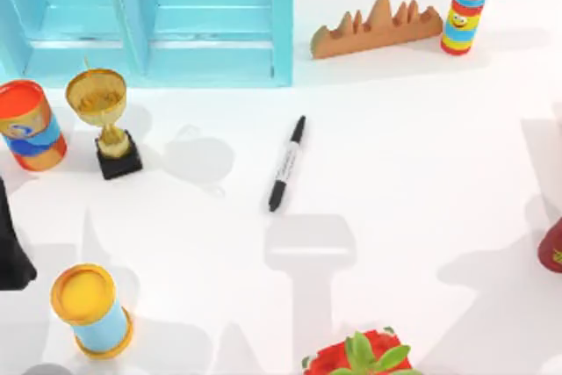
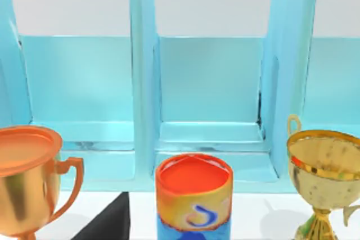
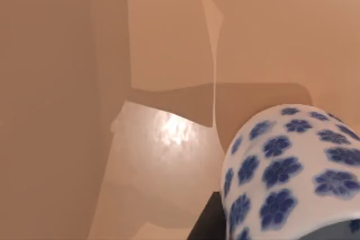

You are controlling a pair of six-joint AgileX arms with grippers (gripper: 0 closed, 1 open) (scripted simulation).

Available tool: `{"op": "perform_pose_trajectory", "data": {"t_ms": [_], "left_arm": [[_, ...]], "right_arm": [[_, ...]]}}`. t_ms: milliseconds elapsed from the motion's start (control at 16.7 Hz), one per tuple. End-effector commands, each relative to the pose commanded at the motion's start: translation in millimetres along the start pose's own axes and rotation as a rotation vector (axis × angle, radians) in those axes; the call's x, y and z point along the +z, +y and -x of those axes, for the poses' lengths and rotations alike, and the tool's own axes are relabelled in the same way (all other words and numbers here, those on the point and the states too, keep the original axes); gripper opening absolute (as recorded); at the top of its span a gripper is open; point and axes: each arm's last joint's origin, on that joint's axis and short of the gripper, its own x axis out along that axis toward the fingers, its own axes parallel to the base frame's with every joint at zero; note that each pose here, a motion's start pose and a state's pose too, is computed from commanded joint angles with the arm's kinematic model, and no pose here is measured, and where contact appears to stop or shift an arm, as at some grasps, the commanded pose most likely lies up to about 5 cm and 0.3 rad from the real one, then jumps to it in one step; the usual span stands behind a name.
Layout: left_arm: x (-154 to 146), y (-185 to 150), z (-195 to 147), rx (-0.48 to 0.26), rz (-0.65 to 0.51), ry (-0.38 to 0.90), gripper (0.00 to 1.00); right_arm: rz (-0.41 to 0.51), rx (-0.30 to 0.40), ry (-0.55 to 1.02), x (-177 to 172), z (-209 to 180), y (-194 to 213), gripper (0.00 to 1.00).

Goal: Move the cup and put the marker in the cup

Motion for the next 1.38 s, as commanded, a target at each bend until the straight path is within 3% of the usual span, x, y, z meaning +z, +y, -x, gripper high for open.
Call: {"op": "perform_pose_trajectory", "data": {"t_ms": [300,600,900,1380], "left_arm": [[0.0,0.0,0.0,0.0,0.0,0.0,1.0],[0.0,0.0,0.0,0.0,0.0,0.0,1.0],[0.0,0.0,0.0,0.0,0.0,0.0,1.0],[0.0,0.0,0.0,0.0,0.0,0.0,1.0]], "right_arm": [[-0.007,-0.002,-0.004,9.6,20.6,17.4,0.0],[-0.009,0.003,0.013,18.8,87.6,84.7,0.0],[-0.001,-0.001,-0.001,1.9,146.6,146.0,0.0],[-0.008,-0.002,-0.013,12.0,145.1,159.5,0.0]]}}
